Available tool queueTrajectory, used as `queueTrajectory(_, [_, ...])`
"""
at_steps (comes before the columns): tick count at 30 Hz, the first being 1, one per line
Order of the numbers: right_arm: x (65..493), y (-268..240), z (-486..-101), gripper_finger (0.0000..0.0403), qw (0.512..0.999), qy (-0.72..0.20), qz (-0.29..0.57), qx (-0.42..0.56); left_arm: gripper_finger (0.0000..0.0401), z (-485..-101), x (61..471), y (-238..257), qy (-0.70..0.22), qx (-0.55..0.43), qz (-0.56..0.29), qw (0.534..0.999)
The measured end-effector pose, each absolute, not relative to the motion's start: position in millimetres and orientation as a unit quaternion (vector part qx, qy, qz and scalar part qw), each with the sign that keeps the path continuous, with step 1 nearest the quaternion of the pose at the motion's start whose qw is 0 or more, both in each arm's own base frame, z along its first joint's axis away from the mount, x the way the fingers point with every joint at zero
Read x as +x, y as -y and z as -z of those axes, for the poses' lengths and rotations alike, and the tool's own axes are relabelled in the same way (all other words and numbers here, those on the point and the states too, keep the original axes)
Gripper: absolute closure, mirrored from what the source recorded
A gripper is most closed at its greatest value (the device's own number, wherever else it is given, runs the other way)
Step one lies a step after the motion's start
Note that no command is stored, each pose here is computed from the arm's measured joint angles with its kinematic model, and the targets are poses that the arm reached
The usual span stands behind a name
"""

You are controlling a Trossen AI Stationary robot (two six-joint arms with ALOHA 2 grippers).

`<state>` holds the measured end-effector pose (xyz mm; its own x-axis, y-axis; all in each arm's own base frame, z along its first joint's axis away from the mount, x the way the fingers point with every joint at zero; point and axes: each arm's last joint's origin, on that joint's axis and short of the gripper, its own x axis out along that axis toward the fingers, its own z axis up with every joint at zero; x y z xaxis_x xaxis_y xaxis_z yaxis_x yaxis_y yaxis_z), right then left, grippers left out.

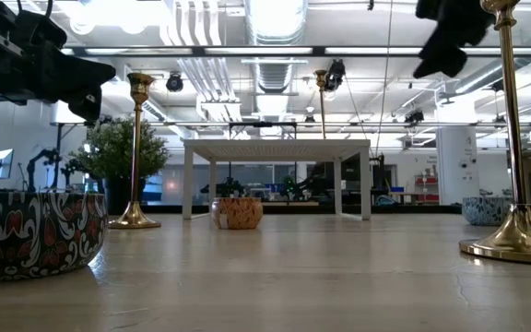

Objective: Pick & Place candle stick holders
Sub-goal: Put the right golden candle holder on the shelf aligned with the other golden candle holder

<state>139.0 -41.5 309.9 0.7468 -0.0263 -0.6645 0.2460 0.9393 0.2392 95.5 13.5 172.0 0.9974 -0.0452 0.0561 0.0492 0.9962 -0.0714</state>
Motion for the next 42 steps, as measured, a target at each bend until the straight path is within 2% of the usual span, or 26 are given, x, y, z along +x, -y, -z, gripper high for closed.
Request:
queueTrajectory(7, [137, -3, -264, 0.0199, 0.896, -0.391, -0.023, 0.207, 0.0378, -172, 95, -14, 0.027, -0.036, 0.024, 0.999])
queueTrajectory(15, [146, -52, -218, 0.0215, 0.892, -0.346, -0.146, 0.253, 0.0378, -172, 95, -14, 0.027, -0.036, 0.024, 0.999])
queueTrajectory(27, [159, -76, -169, 0.022, 0.905, -0.283, -0.131, 0.289, 0.0378, -172, 95, -13, 0.027, -0.036, 0.024, 0.999])
queueTrajectory(42, [199, -115, -171, 0.0223, 0.893, -0.32, -0.176, 0.265, 0.0378, -172, 96, -13, 0.027, -0.036, 0.024, 0.999])
